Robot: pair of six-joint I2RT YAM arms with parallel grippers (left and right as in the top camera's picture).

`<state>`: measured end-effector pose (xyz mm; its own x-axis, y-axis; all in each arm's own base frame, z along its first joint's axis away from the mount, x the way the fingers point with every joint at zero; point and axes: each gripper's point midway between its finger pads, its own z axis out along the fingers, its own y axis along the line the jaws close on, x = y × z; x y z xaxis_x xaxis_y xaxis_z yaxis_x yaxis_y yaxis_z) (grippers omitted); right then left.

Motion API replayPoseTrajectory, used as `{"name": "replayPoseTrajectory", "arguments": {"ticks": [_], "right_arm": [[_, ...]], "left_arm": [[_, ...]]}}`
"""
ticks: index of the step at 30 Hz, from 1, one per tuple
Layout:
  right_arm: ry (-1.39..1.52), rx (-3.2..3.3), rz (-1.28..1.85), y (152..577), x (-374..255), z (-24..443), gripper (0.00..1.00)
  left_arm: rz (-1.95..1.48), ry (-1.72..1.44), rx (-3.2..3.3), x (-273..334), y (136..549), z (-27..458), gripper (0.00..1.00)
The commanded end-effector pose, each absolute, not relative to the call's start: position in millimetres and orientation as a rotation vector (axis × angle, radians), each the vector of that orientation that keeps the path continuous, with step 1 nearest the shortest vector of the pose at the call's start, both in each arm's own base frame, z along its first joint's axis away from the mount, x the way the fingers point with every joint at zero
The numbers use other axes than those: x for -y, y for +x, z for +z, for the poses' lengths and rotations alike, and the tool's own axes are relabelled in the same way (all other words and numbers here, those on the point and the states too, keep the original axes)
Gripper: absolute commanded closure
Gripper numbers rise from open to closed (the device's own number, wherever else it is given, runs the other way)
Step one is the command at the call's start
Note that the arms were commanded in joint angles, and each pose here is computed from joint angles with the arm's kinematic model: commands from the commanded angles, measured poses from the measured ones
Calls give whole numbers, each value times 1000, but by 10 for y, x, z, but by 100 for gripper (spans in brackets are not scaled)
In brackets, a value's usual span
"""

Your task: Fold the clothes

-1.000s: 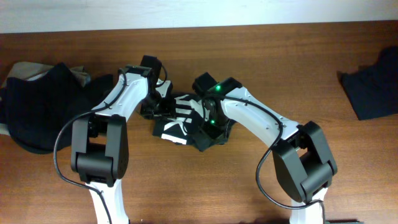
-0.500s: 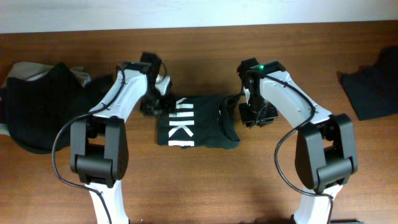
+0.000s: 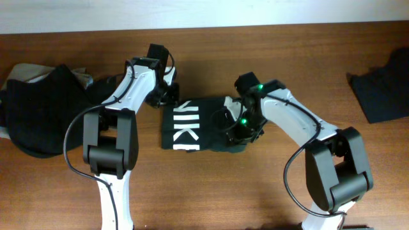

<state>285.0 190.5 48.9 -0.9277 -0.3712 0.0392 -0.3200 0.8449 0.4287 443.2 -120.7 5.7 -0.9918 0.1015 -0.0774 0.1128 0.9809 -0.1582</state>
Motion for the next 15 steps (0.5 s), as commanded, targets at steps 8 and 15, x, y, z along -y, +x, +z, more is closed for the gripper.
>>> {"name": "replayPoseTrajectory", "arguments": {"ticks": [8, 15], "right_arm": [[481, 3446, -320, 4200, -1241, 394, 57], [560, 3328, -296, 4099, -1162, 1211, 43]], "left_arm": [[-75, 141, -3675, 892, 3062, 165, 55], [-219, 92, -3349, 976, 3801, 469, 44]]}}
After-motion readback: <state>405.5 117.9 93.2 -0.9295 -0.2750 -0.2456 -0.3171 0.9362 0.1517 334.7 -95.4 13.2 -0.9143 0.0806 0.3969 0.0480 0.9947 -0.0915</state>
